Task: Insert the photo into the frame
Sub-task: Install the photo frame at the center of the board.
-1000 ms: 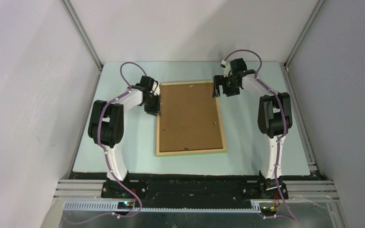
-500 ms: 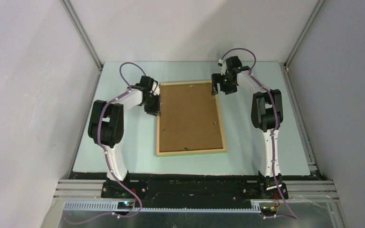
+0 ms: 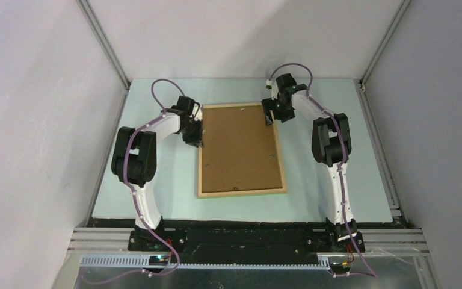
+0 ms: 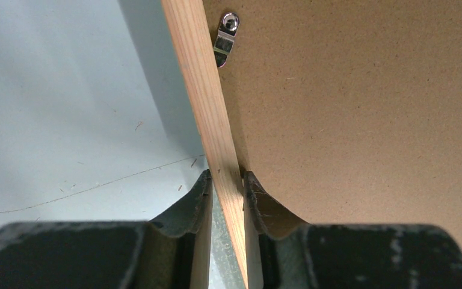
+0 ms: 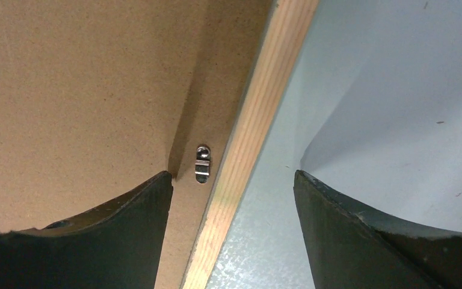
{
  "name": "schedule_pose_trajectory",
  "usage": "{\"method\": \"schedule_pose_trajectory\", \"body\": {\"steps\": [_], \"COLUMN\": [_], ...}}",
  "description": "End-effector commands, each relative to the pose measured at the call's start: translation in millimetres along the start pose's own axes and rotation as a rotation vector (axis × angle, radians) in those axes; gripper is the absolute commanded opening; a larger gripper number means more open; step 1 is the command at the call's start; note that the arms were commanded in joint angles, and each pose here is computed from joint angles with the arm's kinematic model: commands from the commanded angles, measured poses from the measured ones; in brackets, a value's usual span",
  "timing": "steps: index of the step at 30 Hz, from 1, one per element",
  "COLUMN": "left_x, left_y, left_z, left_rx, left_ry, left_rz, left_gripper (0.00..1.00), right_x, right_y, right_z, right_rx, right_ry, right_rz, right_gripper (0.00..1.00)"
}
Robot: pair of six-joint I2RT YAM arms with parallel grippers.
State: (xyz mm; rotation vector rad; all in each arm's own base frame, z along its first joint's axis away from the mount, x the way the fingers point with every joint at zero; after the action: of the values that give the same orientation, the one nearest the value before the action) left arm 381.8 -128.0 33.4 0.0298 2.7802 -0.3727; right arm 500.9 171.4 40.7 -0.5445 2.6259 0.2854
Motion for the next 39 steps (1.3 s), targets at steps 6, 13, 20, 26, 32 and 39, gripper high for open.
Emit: {"method": "schedule_pose_trajectory", "body": {"steps": [6, 13, 20, 26, 32, 39], "left_x": [7, 7, 7, 6, 7, 5], "left_y": [-5, -6, -5, -6, -5, -5], "left_z": [9, 8, 10, 9, 9, 8], "left_rx": [0.031, 0.033, 0.034, 0.034, 0.033, 0.031], "left_ry": [0.024, 0.023, 0.026, 0.024, 0.024, 0.020], "left_rz": [0.016, 0.018, 0.019, 0.023, 0.028, 0.034], "left_gripper": [0.00, 0.00, 0.00, 0.00, 0.00, 0.00], "right_x": [-12, -15, -18, -20, -20, -21], "right_y": [-6, -6, -4, 1, 7, 8], "right_z": [0, 2, 3, 4, 5, 4], "right_rx": [0.045, 0.045, 0.040, 0.013, -0.020, -0.026], "right_ry": [-0.018, -0.017, -0.017, -0.019, -0.005, -0.006], "right_rz": [-0.058, -0.064, -0.076, -0.103, -0.146, -0.201], "right_gripper": [0.67, 0.56, 0.46, 0.34, 0.23, 0.10]}}
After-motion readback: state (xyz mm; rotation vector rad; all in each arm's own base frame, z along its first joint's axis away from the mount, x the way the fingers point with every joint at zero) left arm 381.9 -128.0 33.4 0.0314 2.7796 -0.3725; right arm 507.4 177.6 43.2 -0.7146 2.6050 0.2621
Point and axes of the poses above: each gripper's point midway between its finger pads, its own z axis out along the fingers, its own y axis along the line the jaws close on, x = y × z, the point moved 1 cm from there along -z, back along the fingers, and after that the axes turned 4 degrees about -z, right-handed, at the moved point
